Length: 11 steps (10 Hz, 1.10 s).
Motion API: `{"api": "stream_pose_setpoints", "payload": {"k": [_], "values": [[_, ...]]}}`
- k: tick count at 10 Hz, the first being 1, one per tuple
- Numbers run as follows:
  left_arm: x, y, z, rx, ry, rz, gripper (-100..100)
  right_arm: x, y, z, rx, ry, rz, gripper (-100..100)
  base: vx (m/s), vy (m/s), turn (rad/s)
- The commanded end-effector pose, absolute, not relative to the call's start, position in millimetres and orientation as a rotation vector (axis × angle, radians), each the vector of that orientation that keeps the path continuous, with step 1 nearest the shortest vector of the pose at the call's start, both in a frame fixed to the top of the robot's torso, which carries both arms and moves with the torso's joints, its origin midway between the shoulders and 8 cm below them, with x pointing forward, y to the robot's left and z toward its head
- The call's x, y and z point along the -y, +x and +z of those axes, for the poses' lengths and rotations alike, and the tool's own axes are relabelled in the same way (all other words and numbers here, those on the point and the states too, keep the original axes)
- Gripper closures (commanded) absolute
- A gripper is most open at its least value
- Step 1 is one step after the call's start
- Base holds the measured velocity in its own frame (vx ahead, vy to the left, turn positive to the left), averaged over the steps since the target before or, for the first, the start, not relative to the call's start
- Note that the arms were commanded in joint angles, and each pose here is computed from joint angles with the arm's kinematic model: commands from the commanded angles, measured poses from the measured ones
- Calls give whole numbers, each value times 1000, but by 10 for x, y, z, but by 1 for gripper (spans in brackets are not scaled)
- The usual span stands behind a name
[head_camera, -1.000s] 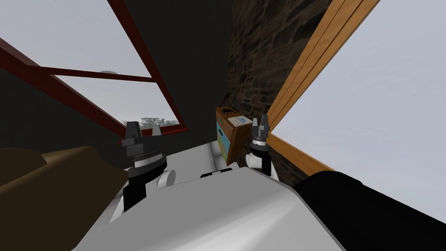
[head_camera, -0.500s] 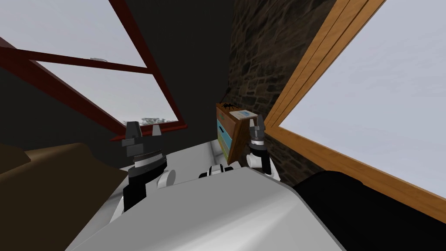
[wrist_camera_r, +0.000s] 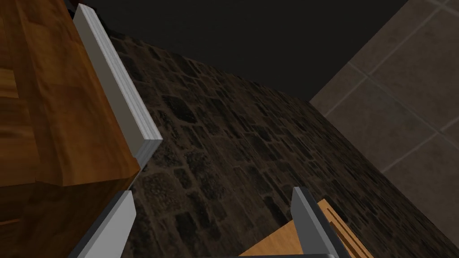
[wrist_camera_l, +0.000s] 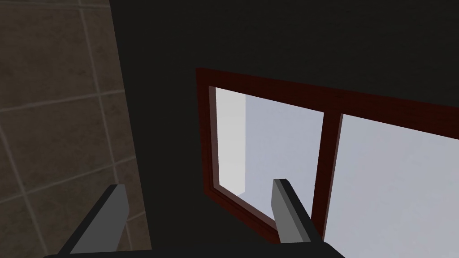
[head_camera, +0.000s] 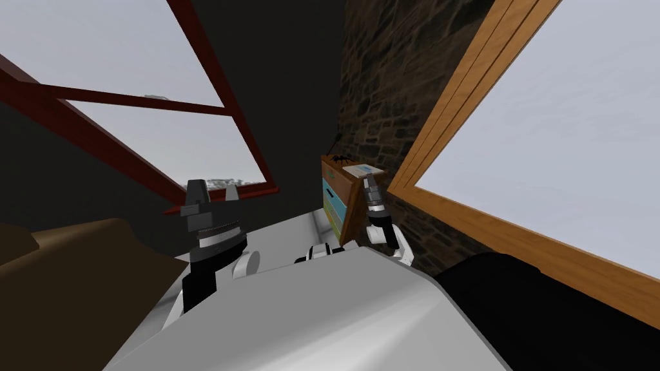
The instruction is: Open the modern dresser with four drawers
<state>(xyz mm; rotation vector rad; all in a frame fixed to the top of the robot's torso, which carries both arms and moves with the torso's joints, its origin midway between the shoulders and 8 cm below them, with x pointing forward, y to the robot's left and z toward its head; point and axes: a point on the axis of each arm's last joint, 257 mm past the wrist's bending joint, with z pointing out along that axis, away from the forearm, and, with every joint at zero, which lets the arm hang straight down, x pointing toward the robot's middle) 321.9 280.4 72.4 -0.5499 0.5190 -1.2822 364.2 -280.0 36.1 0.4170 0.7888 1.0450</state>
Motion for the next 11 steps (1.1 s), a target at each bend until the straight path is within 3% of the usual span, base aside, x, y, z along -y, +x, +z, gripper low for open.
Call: {"api": "stream_pose_setpoints", "payload": {"k": [1,9,11], "values": [[-2804,3219,724,-519,-550,-1282,0,2738,3847,13,-909,423,975,-100,46,84,-31],[-2804,3218,725,-519,-550,-1282,0,2790,4120,-409,-1054,413,848,-100,33,72,9],[-2805,3217,725,-519,-550,-1282,0,2842,4249,-637,-1125,407,775,-100,135,106,60]]}}
